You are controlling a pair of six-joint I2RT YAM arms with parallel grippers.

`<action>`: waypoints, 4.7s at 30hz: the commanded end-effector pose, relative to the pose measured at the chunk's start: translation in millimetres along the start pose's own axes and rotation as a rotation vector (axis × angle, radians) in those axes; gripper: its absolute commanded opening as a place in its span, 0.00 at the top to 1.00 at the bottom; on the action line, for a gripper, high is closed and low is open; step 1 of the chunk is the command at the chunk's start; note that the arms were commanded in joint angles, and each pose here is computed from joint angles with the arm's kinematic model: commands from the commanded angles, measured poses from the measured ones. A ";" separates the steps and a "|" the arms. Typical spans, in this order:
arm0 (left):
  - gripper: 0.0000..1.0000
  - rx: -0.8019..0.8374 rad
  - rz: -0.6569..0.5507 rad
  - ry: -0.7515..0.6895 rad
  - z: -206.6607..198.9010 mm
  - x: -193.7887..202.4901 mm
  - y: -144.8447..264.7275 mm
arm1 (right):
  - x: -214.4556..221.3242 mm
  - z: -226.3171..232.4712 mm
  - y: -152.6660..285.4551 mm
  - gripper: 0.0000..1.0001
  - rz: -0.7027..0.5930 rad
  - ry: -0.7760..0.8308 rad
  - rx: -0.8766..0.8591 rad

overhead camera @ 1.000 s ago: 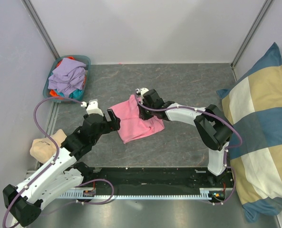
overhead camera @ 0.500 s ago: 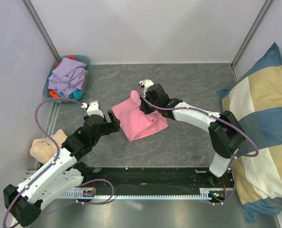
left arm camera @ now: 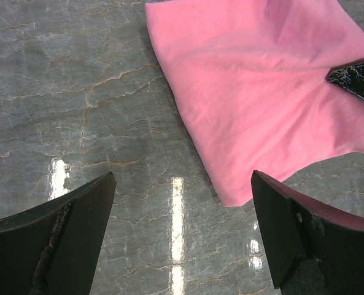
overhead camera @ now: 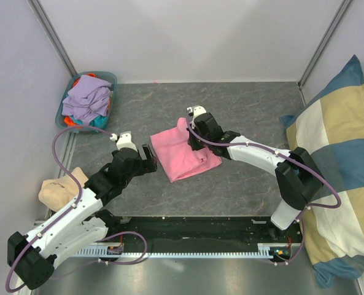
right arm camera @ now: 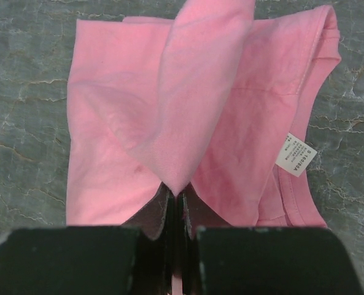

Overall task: Fold and stack the t-shirts
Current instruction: Fold the tshirt

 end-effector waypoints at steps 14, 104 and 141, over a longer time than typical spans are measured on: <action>0.01 0.113 -0.021 0.032 -16.5 -1.9 -14.2 | 6.3 -20.7 12.8 1.00 -0.044 -0.093 0.148; 0.01 0.133 0.037 -0.004 -16.9 15.3 -27.0 | -49.2 -59.6 -19.5 1.00 -0.158 -0.114 0.396; 0.00 0.351 0.091 -0.084 -67.5 -10.7 -61.2 | 61.0 -114.4 58.4 0.26 -0.041 -0.290 0.606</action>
Point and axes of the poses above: each gripper's point midway between its finger pads, its own y axis back along the fingers, its own z axis along the line the jaws close on, x = y × z, the point moved 10 cm from there along y, back along the fingers, and after that the axes turned 11 degrees about -y, right-handed, at the moved point
